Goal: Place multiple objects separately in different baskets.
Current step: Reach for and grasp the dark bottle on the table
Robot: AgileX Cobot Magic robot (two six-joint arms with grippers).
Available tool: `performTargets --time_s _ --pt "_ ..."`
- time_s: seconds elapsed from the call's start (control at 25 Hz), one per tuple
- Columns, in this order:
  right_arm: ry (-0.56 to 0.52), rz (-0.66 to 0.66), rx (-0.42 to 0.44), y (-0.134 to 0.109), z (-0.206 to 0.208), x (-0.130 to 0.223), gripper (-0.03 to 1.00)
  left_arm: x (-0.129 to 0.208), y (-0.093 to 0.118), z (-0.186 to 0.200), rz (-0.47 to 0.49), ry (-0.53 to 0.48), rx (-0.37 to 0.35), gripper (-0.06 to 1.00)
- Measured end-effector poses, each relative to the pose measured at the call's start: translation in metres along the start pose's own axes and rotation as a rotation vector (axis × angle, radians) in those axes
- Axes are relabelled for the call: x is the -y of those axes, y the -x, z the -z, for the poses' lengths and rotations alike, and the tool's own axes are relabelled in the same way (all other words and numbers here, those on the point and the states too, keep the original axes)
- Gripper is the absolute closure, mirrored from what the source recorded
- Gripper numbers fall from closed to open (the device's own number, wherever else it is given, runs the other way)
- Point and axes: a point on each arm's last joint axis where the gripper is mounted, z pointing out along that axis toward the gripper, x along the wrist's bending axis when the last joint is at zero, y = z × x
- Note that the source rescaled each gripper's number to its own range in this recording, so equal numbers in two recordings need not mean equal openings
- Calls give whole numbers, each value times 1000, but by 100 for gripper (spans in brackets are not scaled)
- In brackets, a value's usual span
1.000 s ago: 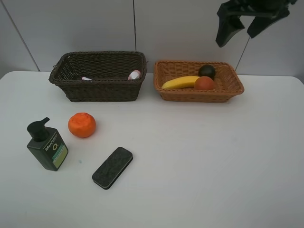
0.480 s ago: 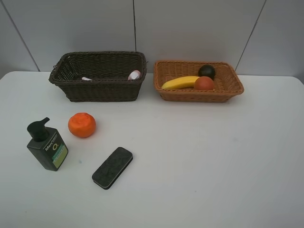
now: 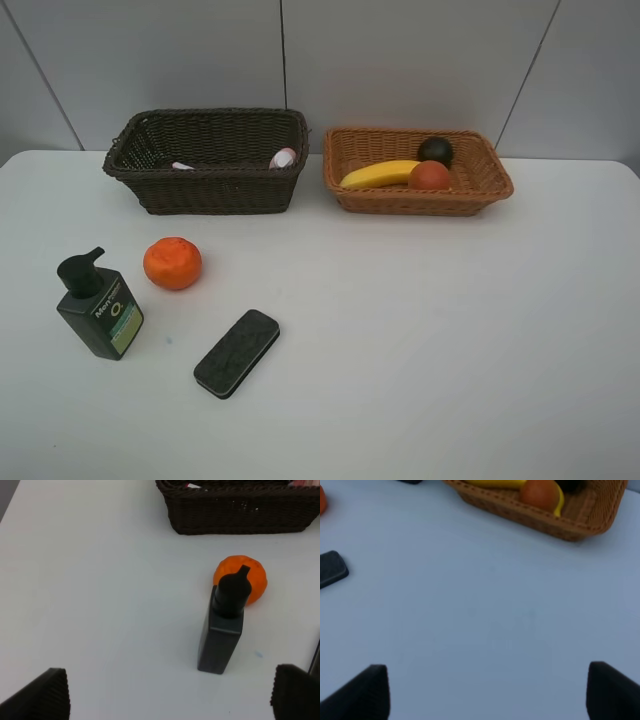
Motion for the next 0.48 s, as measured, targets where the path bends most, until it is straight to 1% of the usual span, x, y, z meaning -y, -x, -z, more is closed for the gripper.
performTargets --time_s 0.16,0.28,0.48 --pt "11 -13 3 -2 -8 29 -1 0 0 0 0 0 0 -5" --pt "80 -29 38 -2 -12 44 -1 0 0 0 0 0 0 -5" --pt "220 -76 143 -2 -7 51 -1 0 0 0 0 0 0 -5"
